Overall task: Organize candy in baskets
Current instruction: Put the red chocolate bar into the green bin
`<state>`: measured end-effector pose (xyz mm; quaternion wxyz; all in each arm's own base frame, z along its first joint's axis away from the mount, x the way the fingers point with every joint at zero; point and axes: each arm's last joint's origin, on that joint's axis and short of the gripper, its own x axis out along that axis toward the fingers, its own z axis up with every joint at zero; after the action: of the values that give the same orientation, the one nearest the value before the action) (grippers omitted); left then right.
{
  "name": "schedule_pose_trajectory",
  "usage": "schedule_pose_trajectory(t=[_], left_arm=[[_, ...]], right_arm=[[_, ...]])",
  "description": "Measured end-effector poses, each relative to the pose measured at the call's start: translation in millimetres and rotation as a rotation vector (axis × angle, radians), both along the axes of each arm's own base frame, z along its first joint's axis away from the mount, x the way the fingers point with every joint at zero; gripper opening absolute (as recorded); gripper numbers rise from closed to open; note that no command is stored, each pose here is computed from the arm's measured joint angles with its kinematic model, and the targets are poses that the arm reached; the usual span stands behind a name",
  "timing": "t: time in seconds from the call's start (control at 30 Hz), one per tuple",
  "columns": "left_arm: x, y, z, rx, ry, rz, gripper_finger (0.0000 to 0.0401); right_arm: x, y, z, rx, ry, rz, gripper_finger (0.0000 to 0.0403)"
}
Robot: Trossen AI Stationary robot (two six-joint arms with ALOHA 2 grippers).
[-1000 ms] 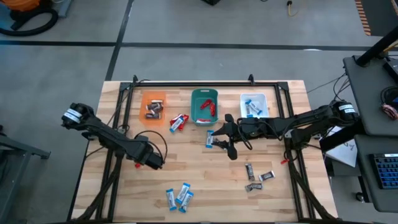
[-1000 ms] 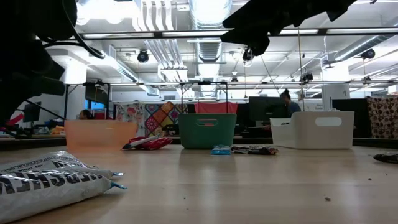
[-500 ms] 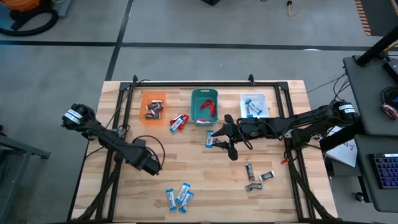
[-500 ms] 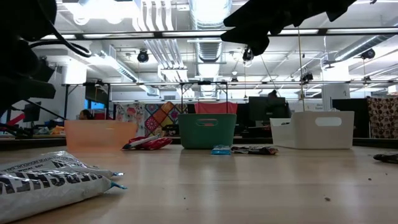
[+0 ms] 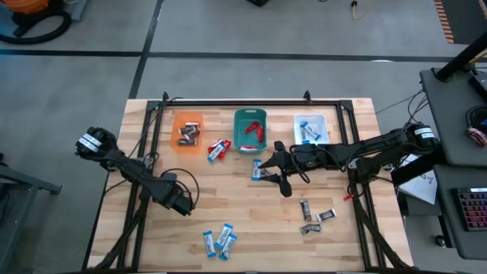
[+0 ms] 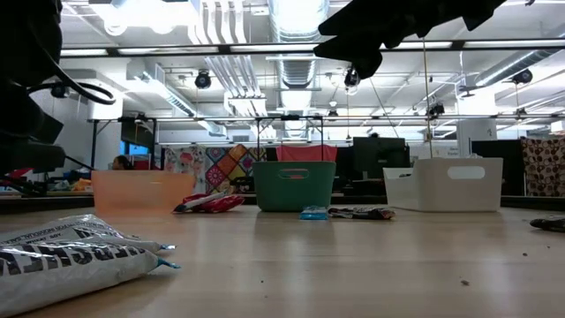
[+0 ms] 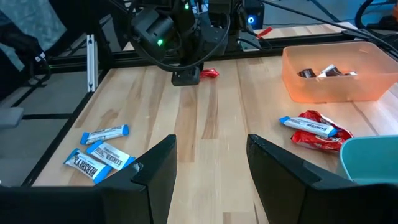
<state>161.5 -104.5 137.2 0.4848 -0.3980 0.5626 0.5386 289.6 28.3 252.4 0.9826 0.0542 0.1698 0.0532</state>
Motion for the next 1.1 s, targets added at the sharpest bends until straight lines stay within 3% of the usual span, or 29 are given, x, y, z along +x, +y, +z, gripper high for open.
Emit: schedule_pose_trajectory(t=[0.3, 0.5, 0.63, 0.8, 0.9, 1.1], left_arm=[[2, -1, 1, 0.001, -0.023, -0.064, 0.0042], [18, -5, 20, 0.076, -0.169, -0.236, 0.0024], [33, -7, 48, 0.232, -0.342, -0.449, 0.0034], [55, -10, 94, 0.492, -0.551, -0.860, 0.0035], [64, -7, 121, 0.619, -0.645, -1.044, 0.0035], [76, 13, 155, 0.757, -0.773, -1.327, 0.0036]], right_arm=[[0, 0, 0, 0.003, 0.000, -0.001, 0.0185], [0, 0, 0, 0.000, -0.001, 0.000, 0.0185], [-2, 0, 2, 0.001, -0.002, 0.000, 0.0185], [-6, -1, 3, 0.022, 0.024, -0.009, 0.0185], [-9, -1, 5, 0.046, 0.041, -0.018, 0.0185], [-14, -1, 7, 0.090, 0.061, -0.036, 0.0185]])
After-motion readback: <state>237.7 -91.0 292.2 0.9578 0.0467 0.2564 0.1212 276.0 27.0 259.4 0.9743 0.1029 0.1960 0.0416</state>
